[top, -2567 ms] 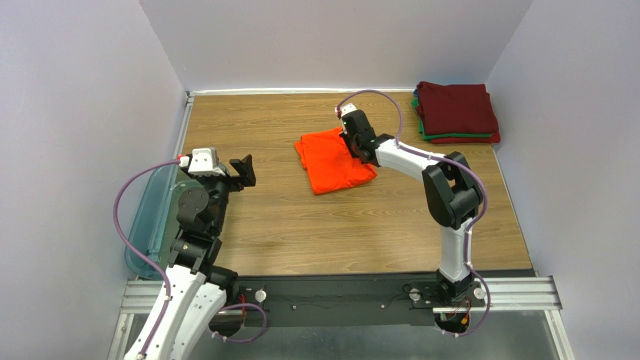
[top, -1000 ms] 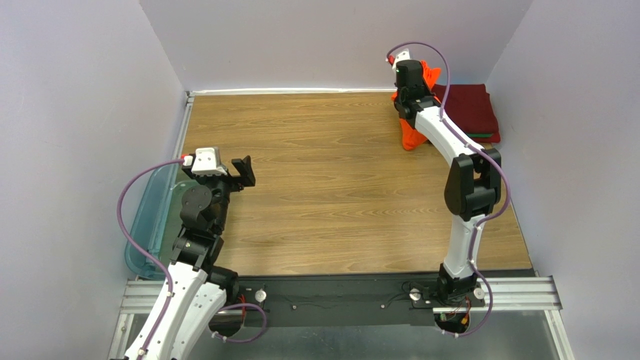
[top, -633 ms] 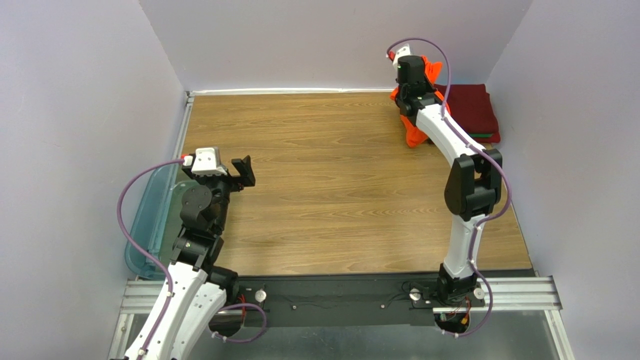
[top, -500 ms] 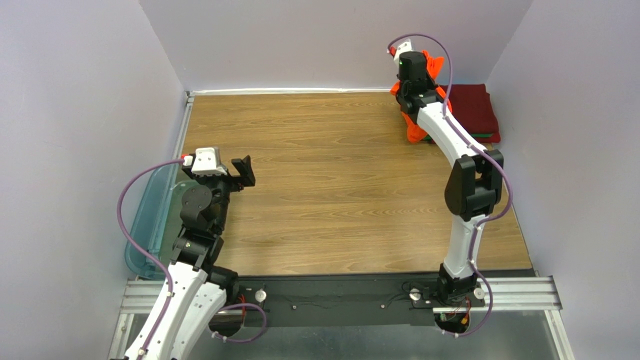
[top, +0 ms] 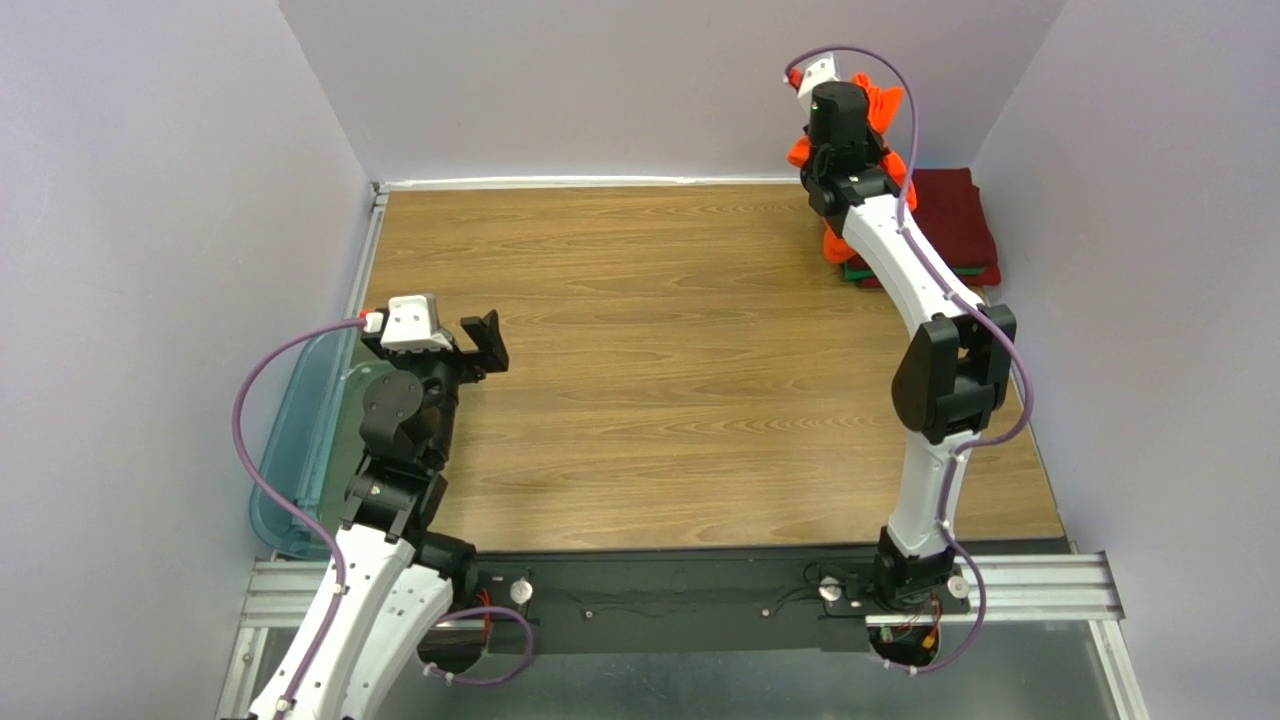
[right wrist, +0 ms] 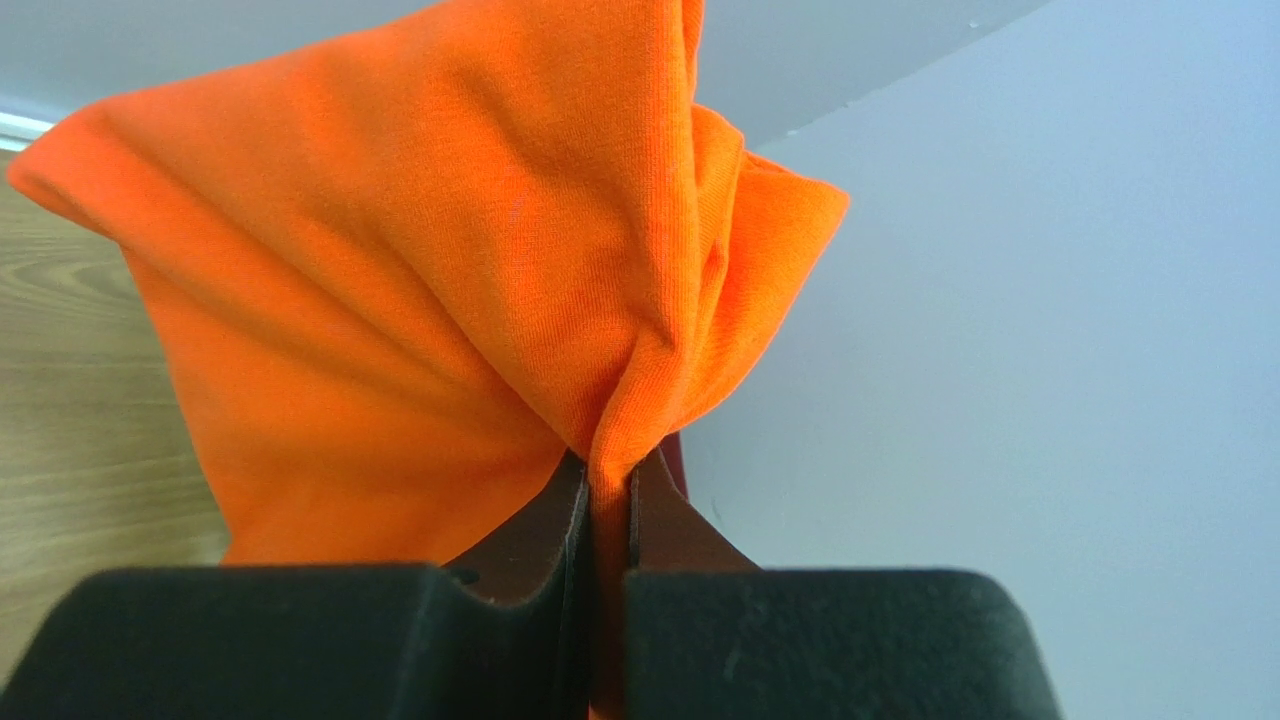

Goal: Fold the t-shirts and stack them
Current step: Neatly place the folded tshirt to the corner, then reset both grippers

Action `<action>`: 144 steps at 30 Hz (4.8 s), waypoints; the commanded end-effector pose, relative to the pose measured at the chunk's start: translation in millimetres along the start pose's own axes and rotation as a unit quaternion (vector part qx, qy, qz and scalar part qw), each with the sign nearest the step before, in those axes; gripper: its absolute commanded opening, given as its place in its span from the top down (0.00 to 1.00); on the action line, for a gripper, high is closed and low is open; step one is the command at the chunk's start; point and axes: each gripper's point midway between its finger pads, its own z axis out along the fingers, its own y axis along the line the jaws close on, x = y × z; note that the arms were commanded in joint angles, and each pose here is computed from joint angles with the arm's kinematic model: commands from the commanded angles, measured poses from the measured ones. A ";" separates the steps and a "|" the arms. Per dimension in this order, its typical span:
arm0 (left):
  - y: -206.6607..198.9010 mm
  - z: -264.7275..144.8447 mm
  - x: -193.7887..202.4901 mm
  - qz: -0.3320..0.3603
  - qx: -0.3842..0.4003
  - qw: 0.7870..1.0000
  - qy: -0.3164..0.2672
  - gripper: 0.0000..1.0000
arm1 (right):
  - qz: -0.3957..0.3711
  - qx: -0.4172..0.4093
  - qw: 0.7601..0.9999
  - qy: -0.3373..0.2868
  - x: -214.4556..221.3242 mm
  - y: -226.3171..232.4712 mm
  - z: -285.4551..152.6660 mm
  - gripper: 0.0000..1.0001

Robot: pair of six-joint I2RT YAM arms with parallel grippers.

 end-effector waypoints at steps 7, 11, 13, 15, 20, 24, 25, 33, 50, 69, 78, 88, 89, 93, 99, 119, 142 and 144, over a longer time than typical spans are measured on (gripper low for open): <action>6.8 -0.7 -4.6 0.000 -0.019 1.000 -0.015 0.02 | 0.021 0.032 0.999 0.010 10.9 -35.0 16.3 0.99; 7.5 0.3 -2.3 0.001 -0.021 1.000 -0.012 0.02 | 0.028 0.038 0.999 0.021 21.0 -37.2 31.1 0.99; 8.1 0.8 -2.0 0.002 -0.023 1.000 -0.011 0.02 | 0.032 0.038 0.998 0.027 27.7 -37.9 38.4 0.99; 8.1 1.0 -1.5 0.002 -0.023 1.000 -0.011 0.02 | 0.032 0.035 0.998 0.034 35.8 -32.1 46.3 0.99; 8.9 1.2 -0.5 0.003 -0.025 1.000 -0.009 0.02 | 0.037 0.043 0.997 0.052 53.6 -32.9 68.0 0.99; 9.9 1.2 2.0 0.005 -0.027 1.000 -0.007 0.02 | 0.056 0.050 0.995 0.060 65.9 -37.1 84.6 0.99; 10.1 1.2 1.7 0.005 -0.028 1.000 -0.008 0.02 | 0.057 0.052 0.995 0.065 70.0 -37.8 86.9 0.99; 13.1 2.9 6.0 0.008 -0.036 0.999 -0.001 0.02 | 0.080 0.059 0.991 0.084 96.9 -42.7 105.9 0.99; 16.9 3.1 7.4 0.009 -0.047 0.999 -0.002 0.02 | 0.131 0.073 0.981 0.122 144.1 -34.9 135.8 0.00; 13.8 2.1 3.6 0.008 -0.038 0.999 -0.006 0.02 | 0.268 -0.049 0.961 0.051 102.8 -5.0 119.0 0.00; 13.5 3.7 7.3 0.009 -0.038 0.999 0.001 0.02 | 0.302 -0.126 0.944 0.026 83.9 35.0 138.2 0.00; 15.5 1.9 8.9 0.003 -0.043 0.999 -0.002 0.02 | 0.293 -0.159 0.943 0.005 78.0 63.8 164.6 0.00; 16.1 1.6 9.1 0.003 -0.044 0.999 -0.002 0.02 | 0.292 -0.160 0.943 0.011 83.4 70.2 167.6 0.00; 15.8 2.1 10.7 0.002 -0.044 0.999 0.000 0.02 | 0.272 -0.158 0.949 0.018 94.4 79.7 175.7 0.00; 14.6 4.0 14.3 0.003 -0.041 0.999 0.006 0.02 | 0.256 -0.157 0.953 0.032 110.8 95.0 184.3 0.00; 16.4 -1.2 -0.9 -0.018 -0.052 0.998 -0.001 0.02 | 0.390 -0.126 0.912 0.007 57.0 -17.1 68.2 0.00; 9.1 -10.0 -9.6 -0.036 -0.029 0.999 -0.007 0.02 | 0.533 -0.217 0.816 0.057 211.5 33.3 -195.6 0.00; 10.0 -11.0 -10.5 -0.037 -0.031 0.999 -0.011 0.02 | 0.527 -0.212 0.820 0.061 225.5 39.6 -200.4 0.00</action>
